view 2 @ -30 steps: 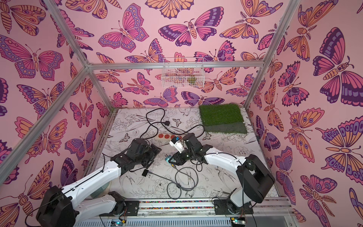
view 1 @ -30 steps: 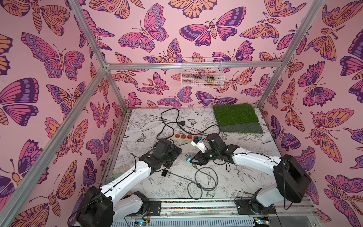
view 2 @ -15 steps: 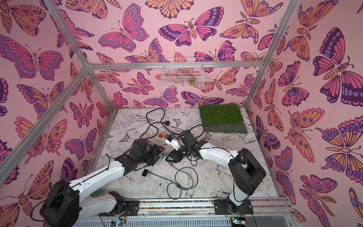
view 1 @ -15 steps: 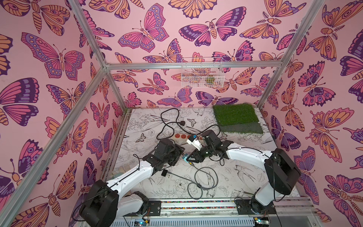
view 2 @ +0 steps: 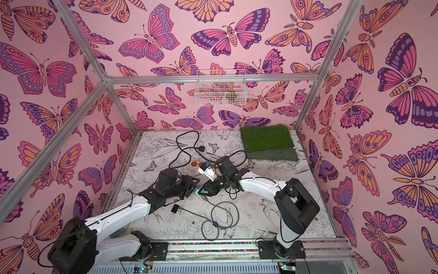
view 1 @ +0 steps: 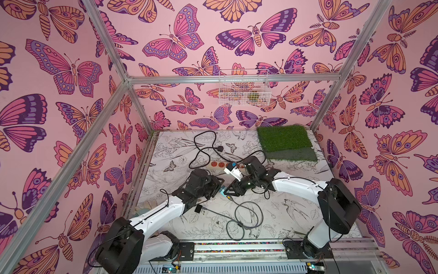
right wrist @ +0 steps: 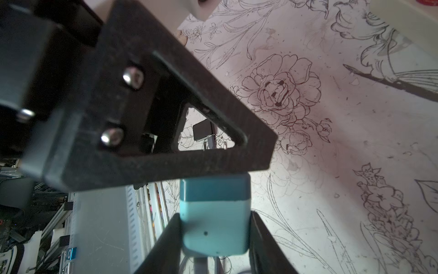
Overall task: Charge mp3
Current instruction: Pick up the plug from the center of the board.
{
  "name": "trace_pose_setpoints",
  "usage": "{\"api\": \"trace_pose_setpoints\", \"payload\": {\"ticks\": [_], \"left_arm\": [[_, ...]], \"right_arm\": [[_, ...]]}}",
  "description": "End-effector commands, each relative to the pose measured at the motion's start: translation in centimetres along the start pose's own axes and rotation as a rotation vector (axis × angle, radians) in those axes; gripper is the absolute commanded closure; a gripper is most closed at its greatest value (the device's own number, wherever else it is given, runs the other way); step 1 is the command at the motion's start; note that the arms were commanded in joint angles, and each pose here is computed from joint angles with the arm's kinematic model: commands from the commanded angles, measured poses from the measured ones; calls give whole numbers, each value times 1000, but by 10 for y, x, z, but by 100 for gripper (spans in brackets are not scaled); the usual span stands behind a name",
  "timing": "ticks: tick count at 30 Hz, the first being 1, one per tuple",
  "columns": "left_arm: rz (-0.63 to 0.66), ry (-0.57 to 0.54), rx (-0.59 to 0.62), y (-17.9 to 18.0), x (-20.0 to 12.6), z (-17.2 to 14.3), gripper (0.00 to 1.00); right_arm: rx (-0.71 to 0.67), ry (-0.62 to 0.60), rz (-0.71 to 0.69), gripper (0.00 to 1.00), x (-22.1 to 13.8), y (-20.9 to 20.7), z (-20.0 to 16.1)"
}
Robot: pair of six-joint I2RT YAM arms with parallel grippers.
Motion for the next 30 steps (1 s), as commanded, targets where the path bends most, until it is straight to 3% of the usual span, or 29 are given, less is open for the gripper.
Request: {"api": "trace_pose_setpoints", "payload": {"ticks": [1,9,14,19,30], "left_arm": [[-13,33,29,2,1,-4,56],[-6,73,50,7,4,-6,57],[0,102,64,8,5,-8,49],[-2,123,68,8,4,-9,49],[-1,142,76,12,-1,-4,59]], "right_arm": [[-35,-17,33,100,1,5,11],[-42,-9,19,100,0,4,11],[-42,11,14,100,1,2,10],[-43,25,-3,100,1,1,7],[-41,37,-7,100,-3,-1,7]]}}
Point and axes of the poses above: each gripper's point midway between its finger pads, its own x axis out along the fingers, its own y axis along the line the jaws close on, z = x × y, the point moved 8 cm from there along -x, back along the fingers, and after that the axes turned 13 degrees about -x, right-handed, at the moved point
